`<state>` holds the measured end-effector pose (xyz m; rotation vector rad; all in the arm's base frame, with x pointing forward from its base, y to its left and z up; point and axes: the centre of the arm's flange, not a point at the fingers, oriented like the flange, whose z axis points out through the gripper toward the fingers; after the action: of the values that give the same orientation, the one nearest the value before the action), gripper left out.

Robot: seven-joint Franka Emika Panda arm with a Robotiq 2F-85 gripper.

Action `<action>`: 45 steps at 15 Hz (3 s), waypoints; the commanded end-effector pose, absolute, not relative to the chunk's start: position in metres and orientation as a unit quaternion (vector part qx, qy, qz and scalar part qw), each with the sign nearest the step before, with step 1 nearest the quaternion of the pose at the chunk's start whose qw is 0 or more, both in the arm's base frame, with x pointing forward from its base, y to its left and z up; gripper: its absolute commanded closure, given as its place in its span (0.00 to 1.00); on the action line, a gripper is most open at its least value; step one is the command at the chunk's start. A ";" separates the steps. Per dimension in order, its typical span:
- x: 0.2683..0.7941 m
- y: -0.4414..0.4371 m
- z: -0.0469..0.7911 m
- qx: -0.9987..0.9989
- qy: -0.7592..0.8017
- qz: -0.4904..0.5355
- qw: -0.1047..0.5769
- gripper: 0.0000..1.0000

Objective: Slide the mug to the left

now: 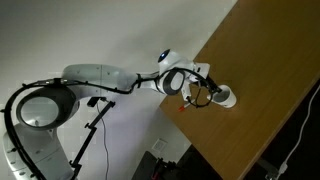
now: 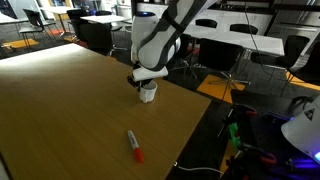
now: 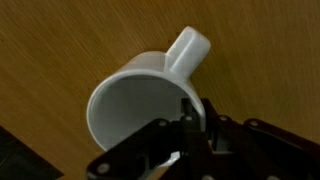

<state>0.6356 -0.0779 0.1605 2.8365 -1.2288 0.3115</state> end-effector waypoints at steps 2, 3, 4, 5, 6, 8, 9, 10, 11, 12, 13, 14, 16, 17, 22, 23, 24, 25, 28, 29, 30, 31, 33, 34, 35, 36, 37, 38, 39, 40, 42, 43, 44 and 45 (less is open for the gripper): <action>0.665 -0.062 0.179 0.927 -0.364 0.084 0.039 0.97; 0.670 -0.061 0.180 0.929 -0.360 0.078 0.040 0.97; 0.673 -0.060 0.180 0.929 -0.359 0.075 0.044 0.97; 0.676 -0.061 0.180 0.930 -0.357 0.070 0.047 0.97; 0.678 -0.062 0.179 0.931 -0.356 0.065 0.048 0.97; 0.680 -0.064 0.177 0.931 -0.357 0.058 0.052 0.97; 0.680 -0.066 0.177 0.930 -0.360 0.054 0.056 0.97; 0.680 -0.067 0.177 0.930 -0.361 0.051 0.057 0.97; 0.679 -0.069 0.177 0.929 -0.362 0.048 0.058 0.97; 0.678 -0.070 0.176 0.929 -0.361 0.047 0.060 0.91; 0.677 -0.070 0.177 0.930 -0.361 0.046 0.058 0.71; 0.677 -0.071 0.177 0.930 -0.361 0.046 0.058 0.68; 0.676 -0.072 0.176 0.929 -0.362 0.045 0.058 0.58; 0.676 -0.073 0.175 0.929 -0.362 0.045 0.058 0.53; 0.674 -0.075 0.166 0.930 -0.361 0.038 0.060 0.49; 0.674 -0.075 0.164 0.930 -0.361 0.037 0.061 0.52; 0.674 -0.075 0.161 0.930 -0.360 0.036 0.061 0.63; 0.674 -0.074 0.159 0.931 -0.359 0.035 0.062 0.77; 0.675 -0.071 0.155 0.932 -0.356 0.036 0.061 1.00; 0.675 -0.069 0.154 0.933 -0.354 0.036 0.060 1.00; 0.676 -0.069 0.156 0.934 -0.350 0.038 0.060 1.00; 0.677 -0.068 0.156 0.937 -0.344 0.039 0.057 0.97; 0.679 -0.064 0.157 0.945 -0.321 0.040 0.050 0.97; 0.682 -0.061 0.157 0.950 -0.306 0.040 0.044 0.97; 0.683 -0.057 0.157 0.955 -0.292 0.040 0.042 0.97; 0.685 -0.053 0.157 0.959 -0.277 0.041 0.040 0.97; 0.687 -0.048 0.157 0.963 -0.263 0.041 0.038 0.97; 0.690 -0.043 0.156 0.967 -0.250 0.041 0.037 0.97; 0.692 -0.037 0.156 0.970 -0.238 0.041 0.037 0.97; 0.695 -0.031 0.155 0.972 -0.228 0.042 0.037 0.97; 0.700 -0.020 0.154 0.977 -0.208 0.044 0.037 0.97; 0.702 -0.014 0.154 0.979 -0.197 0.045 0.038 0.97; 0.705 -0.007 0.153 0.981 -0.185 0.047 0.039 0.97; 0.708 0.000 0.153 0.983 -0.174 0.049 0.040 0.97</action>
<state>0.6915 -0.0187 0.1575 2.9926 -0.6422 0.1501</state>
